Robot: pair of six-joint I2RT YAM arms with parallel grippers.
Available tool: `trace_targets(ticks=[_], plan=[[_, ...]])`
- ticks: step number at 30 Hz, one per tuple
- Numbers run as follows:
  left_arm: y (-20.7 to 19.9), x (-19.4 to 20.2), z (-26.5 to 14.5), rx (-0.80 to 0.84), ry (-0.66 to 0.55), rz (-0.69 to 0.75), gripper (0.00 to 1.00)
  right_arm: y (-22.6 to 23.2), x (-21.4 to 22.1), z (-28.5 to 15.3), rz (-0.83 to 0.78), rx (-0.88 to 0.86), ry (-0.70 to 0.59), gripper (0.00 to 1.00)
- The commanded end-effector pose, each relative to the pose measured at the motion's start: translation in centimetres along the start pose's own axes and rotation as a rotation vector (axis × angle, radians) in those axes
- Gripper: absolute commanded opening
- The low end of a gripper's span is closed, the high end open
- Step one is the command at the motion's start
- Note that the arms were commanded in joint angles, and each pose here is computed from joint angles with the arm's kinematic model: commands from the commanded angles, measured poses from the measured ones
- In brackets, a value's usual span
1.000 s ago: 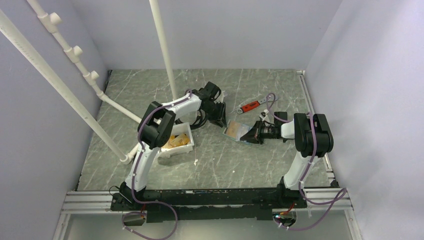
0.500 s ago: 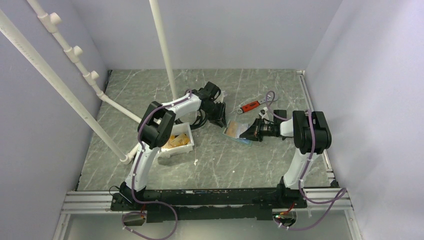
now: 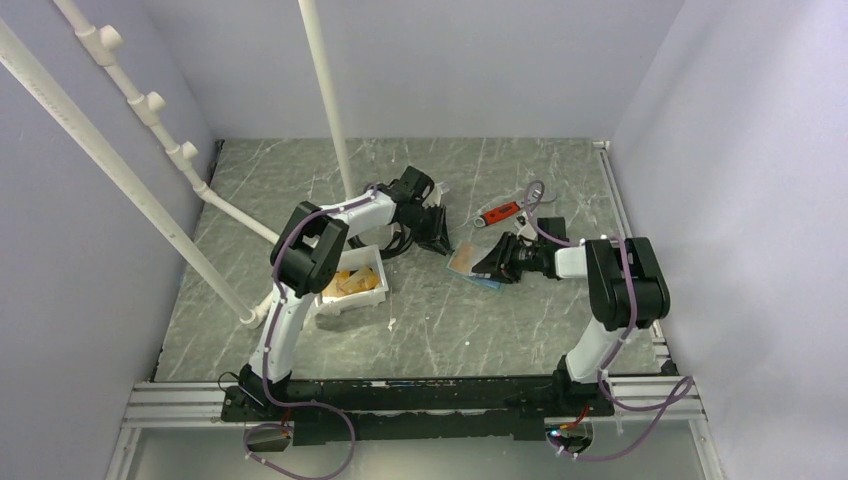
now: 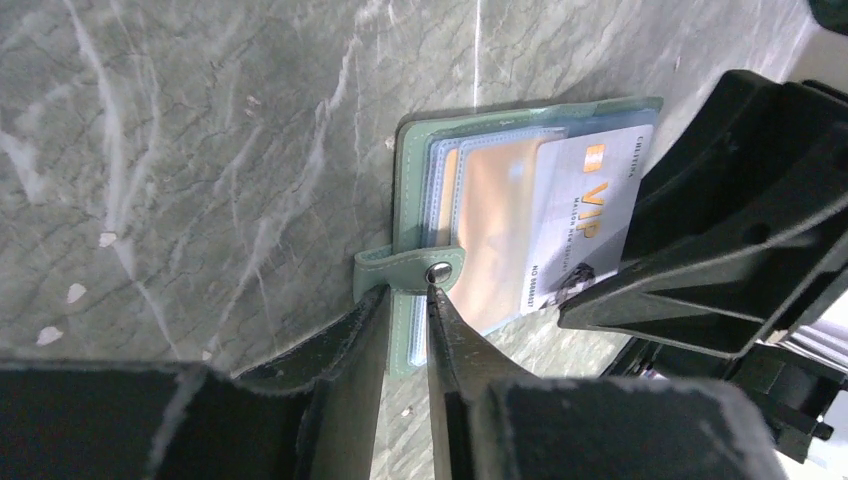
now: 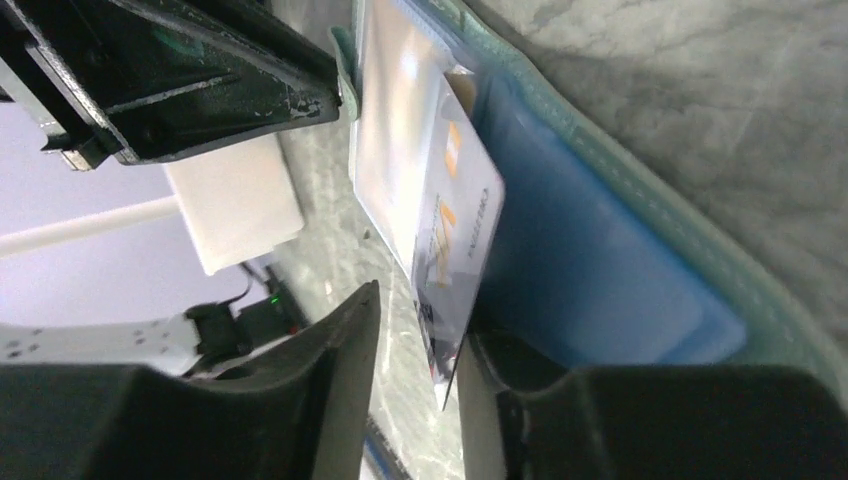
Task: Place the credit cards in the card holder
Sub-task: Insert the credit card into the card holder.
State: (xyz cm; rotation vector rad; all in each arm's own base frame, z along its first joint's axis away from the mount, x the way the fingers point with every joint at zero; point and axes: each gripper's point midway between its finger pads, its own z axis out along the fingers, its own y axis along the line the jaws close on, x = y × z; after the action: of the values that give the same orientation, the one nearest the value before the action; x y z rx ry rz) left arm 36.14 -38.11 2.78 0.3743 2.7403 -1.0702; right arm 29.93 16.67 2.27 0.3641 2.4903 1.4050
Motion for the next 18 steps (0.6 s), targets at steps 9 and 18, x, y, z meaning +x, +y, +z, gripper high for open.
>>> trace_targets(ticks=[9, 18], plan=[[1.3, 1.7, 0.6, -0.012, 0.021, -0.048, 0.27, -2.5, -0.8, -2.7, -0.103, 0.293, -0.091, 0.46], [1.1, 2.0, 0.4, -0.001, 0.032, -0.050, 0.27, -3.0, -1.1, -2.1, -0.093, 0.288, -0.088, 0.10]])
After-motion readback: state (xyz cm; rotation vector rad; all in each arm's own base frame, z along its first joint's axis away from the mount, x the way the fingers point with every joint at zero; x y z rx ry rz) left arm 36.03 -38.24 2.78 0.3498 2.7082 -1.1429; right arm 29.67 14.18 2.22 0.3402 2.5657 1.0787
